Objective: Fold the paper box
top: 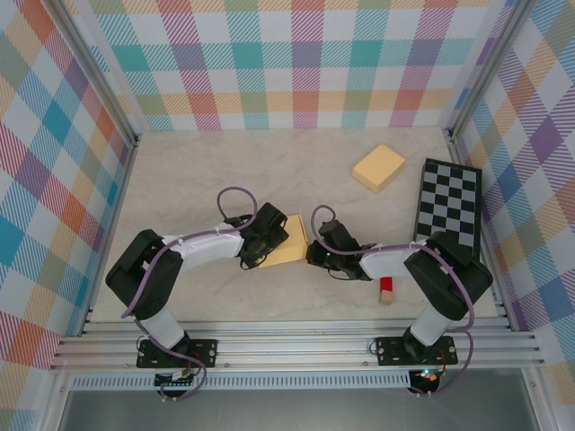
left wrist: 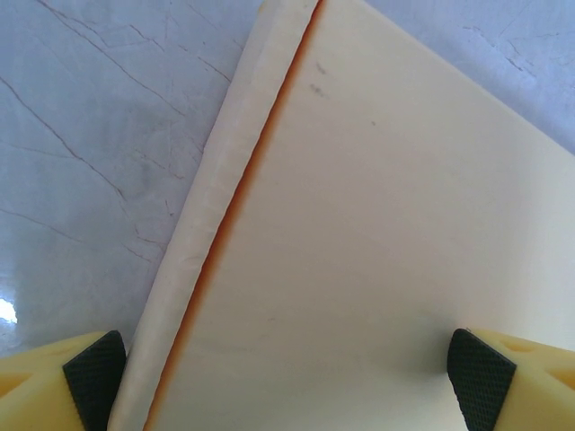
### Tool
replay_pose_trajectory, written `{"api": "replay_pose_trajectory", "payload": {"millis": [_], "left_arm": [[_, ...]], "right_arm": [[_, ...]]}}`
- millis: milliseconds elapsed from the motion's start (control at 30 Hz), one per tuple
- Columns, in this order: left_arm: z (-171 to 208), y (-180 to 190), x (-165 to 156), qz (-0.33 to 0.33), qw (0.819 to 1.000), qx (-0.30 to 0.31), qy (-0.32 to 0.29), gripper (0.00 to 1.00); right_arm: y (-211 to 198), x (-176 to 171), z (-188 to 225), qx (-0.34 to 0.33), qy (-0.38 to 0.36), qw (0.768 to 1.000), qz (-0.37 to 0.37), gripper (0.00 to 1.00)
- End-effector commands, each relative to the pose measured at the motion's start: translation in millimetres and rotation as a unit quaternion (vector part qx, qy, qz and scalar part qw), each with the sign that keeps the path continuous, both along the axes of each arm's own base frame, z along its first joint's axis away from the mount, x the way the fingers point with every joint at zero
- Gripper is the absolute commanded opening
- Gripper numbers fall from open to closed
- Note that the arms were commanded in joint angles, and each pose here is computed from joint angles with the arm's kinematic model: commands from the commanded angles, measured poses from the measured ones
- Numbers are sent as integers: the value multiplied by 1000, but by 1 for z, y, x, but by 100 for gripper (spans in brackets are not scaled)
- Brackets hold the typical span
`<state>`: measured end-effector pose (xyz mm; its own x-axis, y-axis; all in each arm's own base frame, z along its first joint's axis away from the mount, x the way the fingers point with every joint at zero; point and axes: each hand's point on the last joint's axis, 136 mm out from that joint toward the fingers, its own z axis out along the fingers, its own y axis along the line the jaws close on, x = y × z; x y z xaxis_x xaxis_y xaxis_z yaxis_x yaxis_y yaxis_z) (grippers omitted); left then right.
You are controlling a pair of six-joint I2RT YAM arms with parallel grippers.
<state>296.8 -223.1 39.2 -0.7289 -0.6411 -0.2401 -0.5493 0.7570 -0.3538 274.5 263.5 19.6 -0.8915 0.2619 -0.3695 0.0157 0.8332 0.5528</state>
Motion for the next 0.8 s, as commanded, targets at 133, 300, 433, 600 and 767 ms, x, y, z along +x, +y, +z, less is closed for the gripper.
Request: {"api": "replay_pose_trajectory", "payload": {"millis": [133, 300, 433, 600, 767], "left_arm": [[-44, 30, -41, -18, 992, 76, 102, 94], [-42, 28, -38, -18, 992, 77, 99, 94], [-41, 29, -38, -17, 992, 78, 99, 94], [-43, 29, -40, -17, 992, 75, 103, 94], [-45, 26, -42, -19, 992, 68, 108, 94]], "right_arm": [[-12, -18, 26, -25, 19, 999, 11, 11], [8, -28, 37, 13, 27, 999, 35, 12], [27, -25, 38, 52, 26, 997, 47, 12], [43, -6, 40, 70, -22, 996, 53, 12], [45, 15, 23, 39, -71, 995, 51, 12]]}}
